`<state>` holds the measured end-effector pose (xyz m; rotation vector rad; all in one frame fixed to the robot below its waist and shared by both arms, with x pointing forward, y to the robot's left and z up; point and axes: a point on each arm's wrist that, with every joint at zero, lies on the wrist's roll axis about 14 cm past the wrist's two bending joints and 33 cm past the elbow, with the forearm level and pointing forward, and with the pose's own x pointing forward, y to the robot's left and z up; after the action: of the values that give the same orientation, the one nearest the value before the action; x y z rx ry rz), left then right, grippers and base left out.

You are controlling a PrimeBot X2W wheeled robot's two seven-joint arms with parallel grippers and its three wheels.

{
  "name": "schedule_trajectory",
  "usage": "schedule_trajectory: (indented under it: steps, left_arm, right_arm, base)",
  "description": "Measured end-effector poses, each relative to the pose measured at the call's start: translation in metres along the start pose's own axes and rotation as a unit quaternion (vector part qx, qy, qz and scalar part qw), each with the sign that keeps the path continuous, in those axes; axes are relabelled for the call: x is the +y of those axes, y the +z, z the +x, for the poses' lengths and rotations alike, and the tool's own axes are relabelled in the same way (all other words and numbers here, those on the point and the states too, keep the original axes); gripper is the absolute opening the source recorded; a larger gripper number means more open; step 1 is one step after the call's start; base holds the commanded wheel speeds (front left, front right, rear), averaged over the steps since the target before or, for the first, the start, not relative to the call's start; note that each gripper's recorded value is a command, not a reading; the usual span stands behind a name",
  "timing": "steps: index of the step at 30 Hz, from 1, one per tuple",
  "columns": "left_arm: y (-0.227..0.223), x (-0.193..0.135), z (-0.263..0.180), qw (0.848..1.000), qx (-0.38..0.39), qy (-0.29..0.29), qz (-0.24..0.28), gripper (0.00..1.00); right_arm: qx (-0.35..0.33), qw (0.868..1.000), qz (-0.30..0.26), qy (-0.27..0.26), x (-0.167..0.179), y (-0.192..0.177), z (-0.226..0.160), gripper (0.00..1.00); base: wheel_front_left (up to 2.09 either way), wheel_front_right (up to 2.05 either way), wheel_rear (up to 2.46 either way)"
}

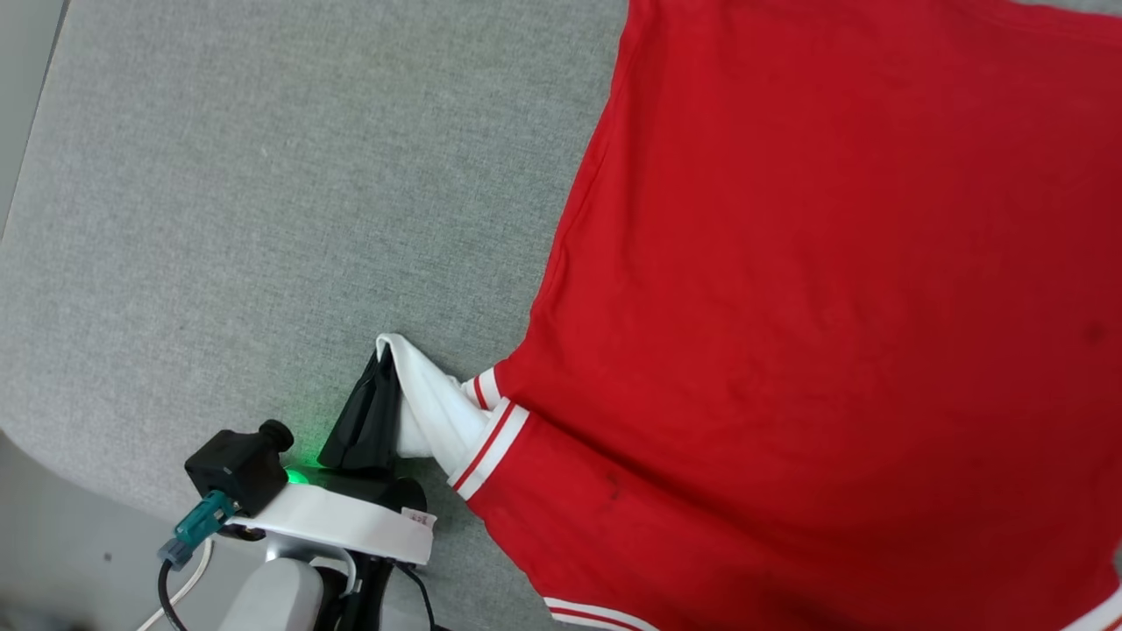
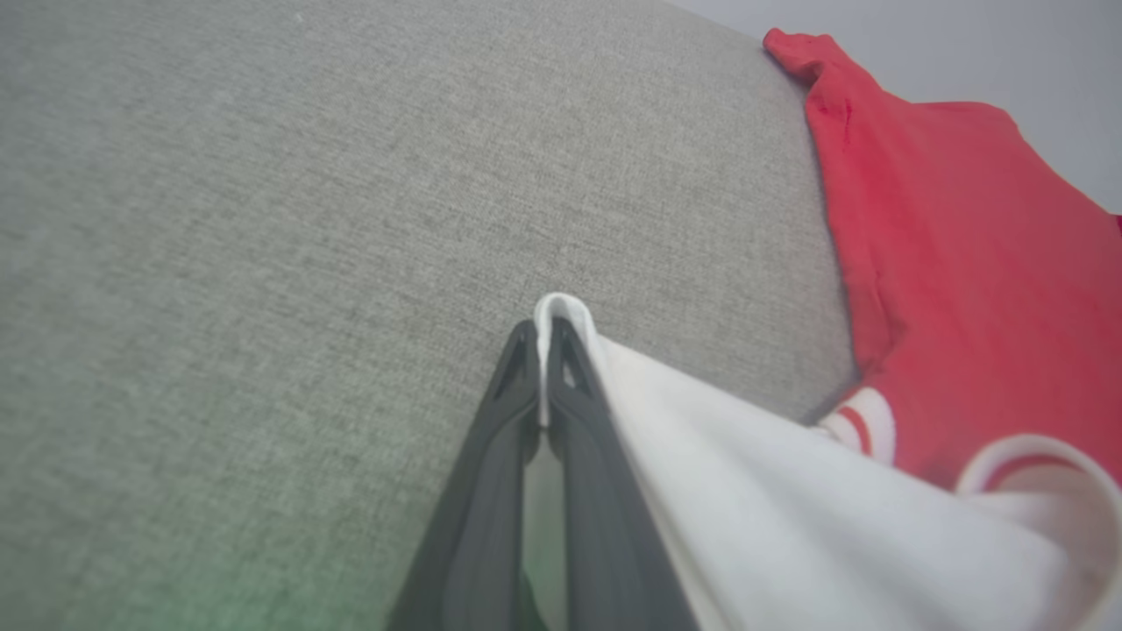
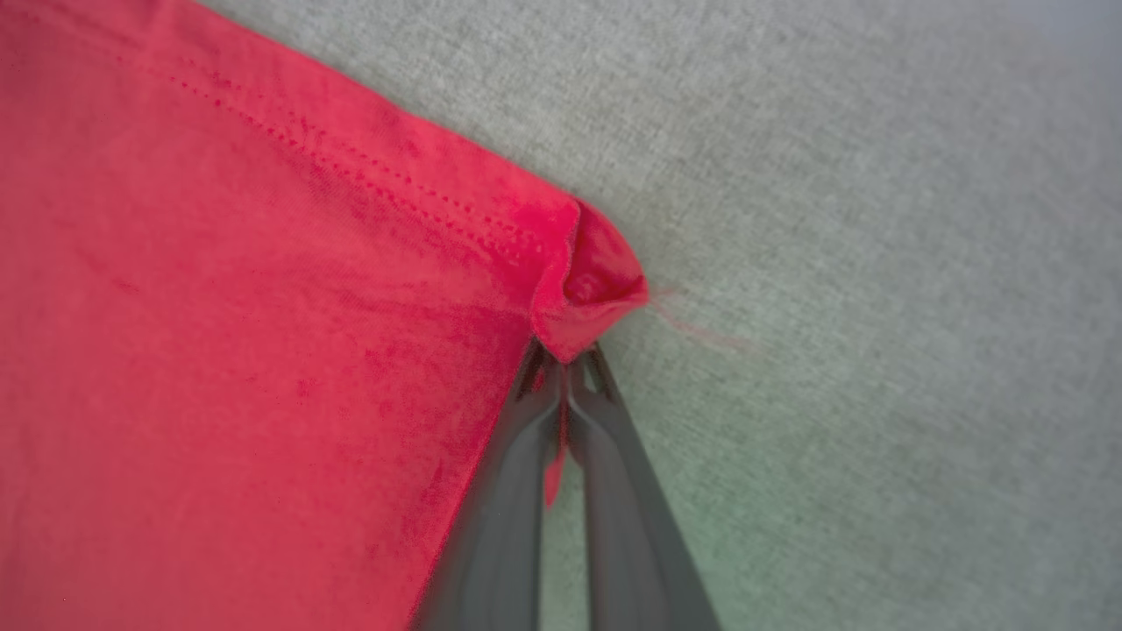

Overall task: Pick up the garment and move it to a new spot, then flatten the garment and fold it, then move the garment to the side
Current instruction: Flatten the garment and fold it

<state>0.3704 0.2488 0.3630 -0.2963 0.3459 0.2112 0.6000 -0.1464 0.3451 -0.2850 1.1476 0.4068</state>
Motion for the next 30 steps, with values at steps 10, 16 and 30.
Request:
schedule_trajectory:
  steps: [10,16,30]
  left_arm:
    - [0.014,-0.001,-0.014,1.000,-0.021,-0.008,0.001,0.00]
    - [0.023,-0.005,-0.028,0.999,-0.034,-0.021,0.001,0.00]
    - [0.039,-0.027,-0.047,0.997,-0.054,-0.062,0.002,0.00]
  right_arm:
    - [-0.094,0.995,0.024,0.006,0.002,0.015,-0.051,0.00]
    - [-0.131,0.991,0.015,-0.007,-0.003,-0.001,-0.094,0.00]
    - [-0.126,0.990,0.046,-0.038,-0.017,-0.127,-0.157,0.00]
  base:
    - [0.00,0.00,0.00]
    - [0.00,0.00,0.00]
    - [0.00,0.00,0.00]
